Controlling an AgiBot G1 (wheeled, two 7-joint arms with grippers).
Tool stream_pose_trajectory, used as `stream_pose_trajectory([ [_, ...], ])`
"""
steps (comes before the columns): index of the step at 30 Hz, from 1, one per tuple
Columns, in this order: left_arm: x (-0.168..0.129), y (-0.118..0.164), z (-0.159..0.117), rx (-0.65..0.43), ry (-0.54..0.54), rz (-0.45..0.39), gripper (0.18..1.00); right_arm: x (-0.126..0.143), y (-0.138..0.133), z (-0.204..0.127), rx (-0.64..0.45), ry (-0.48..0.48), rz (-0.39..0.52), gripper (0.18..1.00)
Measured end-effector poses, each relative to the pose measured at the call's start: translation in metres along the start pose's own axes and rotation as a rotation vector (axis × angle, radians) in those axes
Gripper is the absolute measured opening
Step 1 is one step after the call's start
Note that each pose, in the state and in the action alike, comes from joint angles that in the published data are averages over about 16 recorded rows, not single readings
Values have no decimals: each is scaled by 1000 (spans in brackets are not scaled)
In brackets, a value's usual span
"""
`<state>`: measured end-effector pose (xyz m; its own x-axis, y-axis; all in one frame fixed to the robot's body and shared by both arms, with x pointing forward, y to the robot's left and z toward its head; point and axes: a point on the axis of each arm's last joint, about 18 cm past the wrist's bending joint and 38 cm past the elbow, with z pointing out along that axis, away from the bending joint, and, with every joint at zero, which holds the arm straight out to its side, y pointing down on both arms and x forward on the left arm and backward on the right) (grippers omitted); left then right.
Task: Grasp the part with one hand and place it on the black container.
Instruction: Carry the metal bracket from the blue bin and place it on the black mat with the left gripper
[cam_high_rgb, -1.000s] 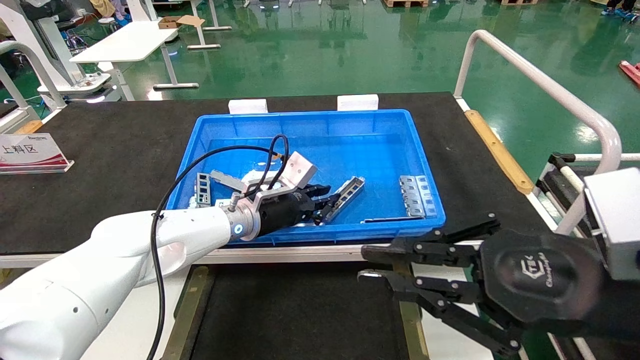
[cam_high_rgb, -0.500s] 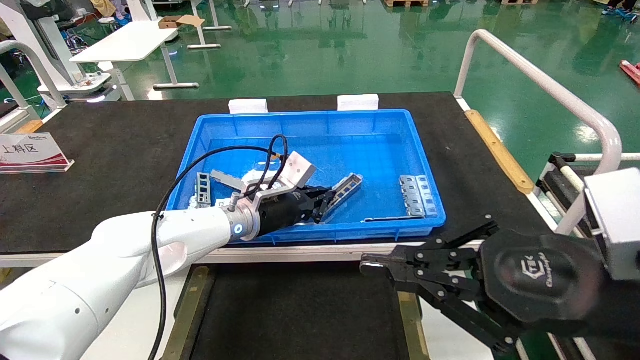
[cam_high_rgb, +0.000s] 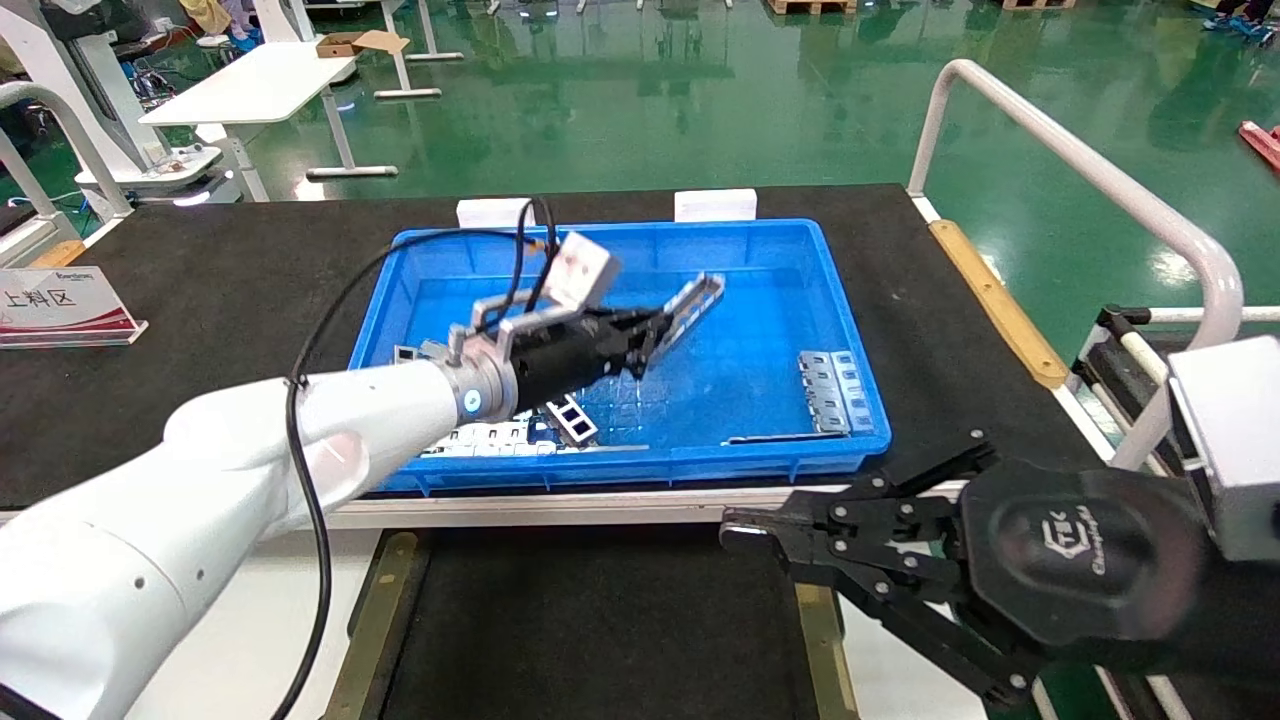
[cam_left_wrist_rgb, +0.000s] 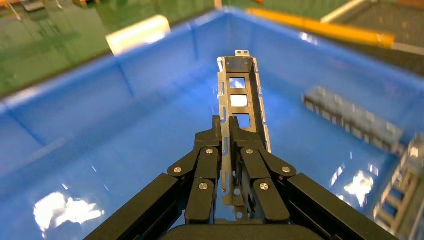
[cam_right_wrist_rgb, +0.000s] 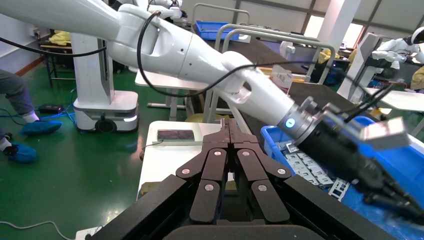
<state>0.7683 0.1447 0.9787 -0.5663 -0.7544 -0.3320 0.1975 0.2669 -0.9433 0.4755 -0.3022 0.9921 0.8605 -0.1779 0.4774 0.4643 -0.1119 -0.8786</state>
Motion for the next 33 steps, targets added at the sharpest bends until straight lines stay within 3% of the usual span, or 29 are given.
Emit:
stream_pose_trajectory([
  [8,-2,-31,-11,79,75,-7,208,0,0,0,0,0,0,191],
  [16,11,-35,-48,141,301,22,208,0,0,0,0,0,0,191],
  [25,29,-3,-112,156,579,45,208,0,0,0,0,0,0,191],
  [33,34,51,-148,97,669,7,208,0,0,0,0,0,0,191],
])
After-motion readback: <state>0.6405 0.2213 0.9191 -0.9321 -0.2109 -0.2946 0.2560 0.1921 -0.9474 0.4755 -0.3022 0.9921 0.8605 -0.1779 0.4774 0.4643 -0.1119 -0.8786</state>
